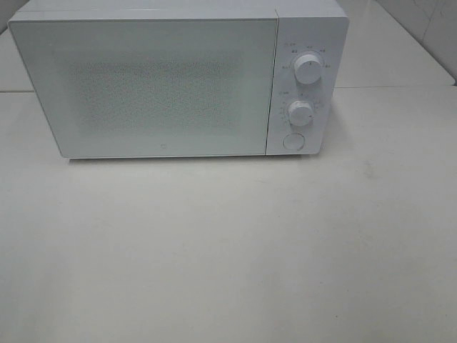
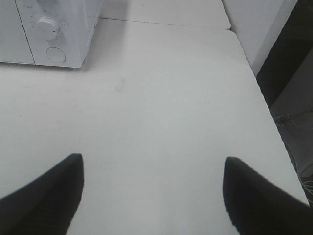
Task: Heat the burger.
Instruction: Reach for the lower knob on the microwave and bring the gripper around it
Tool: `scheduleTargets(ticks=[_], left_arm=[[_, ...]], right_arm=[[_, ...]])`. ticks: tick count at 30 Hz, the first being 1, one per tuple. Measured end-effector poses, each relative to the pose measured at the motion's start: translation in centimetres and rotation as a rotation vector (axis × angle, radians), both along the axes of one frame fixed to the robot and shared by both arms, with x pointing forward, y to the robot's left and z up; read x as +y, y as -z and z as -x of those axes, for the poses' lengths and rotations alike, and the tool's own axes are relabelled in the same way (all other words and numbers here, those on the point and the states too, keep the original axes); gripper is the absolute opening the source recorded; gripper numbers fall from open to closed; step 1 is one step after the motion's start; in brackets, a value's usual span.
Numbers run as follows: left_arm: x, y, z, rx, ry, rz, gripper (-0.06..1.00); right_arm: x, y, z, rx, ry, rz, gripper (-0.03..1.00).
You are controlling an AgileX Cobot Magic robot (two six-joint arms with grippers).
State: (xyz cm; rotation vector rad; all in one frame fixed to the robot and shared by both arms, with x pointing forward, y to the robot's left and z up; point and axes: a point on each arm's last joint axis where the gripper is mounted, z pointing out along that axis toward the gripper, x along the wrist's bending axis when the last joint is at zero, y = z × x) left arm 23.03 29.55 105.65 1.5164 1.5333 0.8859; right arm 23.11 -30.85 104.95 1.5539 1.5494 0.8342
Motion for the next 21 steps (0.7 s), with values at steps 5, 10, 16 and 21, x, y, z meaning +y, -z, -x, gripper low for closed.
scheduleTargets(ticks=[5, 10, 16, 21], left_arm=[[0.00, 0.00, 0.00, 0.000, 0.000, 0.000, 0.99], [0.00, 0.00, 0.00, 0.000, 0.000, 0.000, 0.99], [0.00, 0.00, 0.00, 0.000, 0.000, 0.000, 0.99], [0.00, 0.00, 0.00, 0.000, 0.000, 0.000, 0.99]], right_arm=[[0.00, 0.00, 0.00, 0.000, 0.000, 0.000, 0.76], [0.00, 0.00, 0.00, 0.000, 0.000, 0.000, 0.76], [0.00, 0.00, 0.00, 0.000, 0.000, 0.000, 0.75], [0.01, -0.02, -0.01, -0.003, 0.000, -0.002, 0.75]])
